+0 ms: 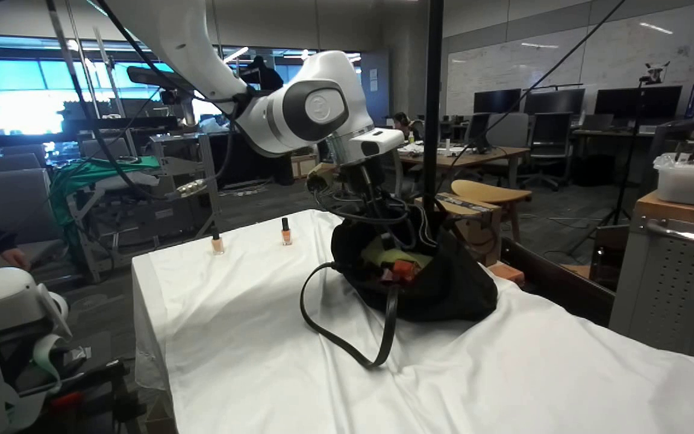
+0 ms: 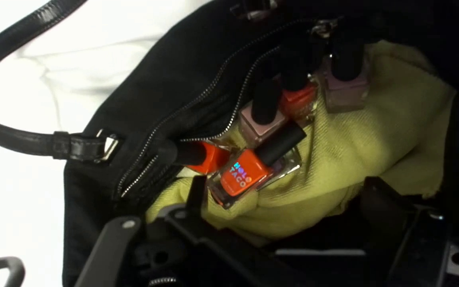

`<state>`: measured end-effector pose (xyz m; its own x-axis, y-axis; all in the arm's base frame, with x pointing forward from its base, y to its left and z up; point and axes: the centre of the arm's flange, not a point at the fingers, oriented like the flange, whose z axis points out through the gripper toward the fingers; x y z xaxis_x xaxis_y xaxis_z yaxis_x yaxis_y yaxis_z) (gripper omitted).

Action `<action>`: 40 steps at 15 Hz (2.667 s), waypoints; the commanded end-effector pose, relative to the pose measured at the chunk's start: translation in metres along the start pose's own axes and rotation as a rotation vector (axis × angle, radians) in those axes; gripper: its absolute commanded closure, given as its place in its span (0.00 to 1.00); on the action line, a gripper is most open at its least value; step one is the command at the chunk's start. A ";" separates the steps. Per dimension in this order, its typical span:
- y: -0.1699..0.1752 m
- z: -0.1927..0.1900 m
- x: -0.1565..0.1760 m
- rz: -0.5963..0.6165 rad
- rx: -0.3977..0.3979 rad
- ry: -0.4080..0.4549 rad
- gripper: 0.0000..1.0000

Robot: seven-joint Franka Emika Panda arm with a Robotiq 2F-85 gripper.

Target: Put the nail polish bottles in the bag

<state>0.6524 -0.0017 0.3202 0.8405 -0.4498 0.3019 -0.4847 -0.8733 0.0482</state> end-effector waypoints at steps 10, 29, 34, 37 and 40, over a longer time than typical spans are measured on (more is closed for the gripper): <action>0.027 -0.083 -0.131 -0.337 0.013 -0.076 0.00; -0.105 -0.091 -0.262 -0.659 0.027 -0.218 0.00; -0.133 -0.084 -0.270 -0.657 0.074 -0.252 0.00; -0.151 -0.084 -0.274 -0.632 0.139 -0.299 0.00; -0.168 -0.084 -0.279 -0.592 0.210 -0.345 0.00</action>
<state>0.4665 0.2667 0.3067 0.9925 0.1172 -0.0335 0.1172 -0.9931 -0.0033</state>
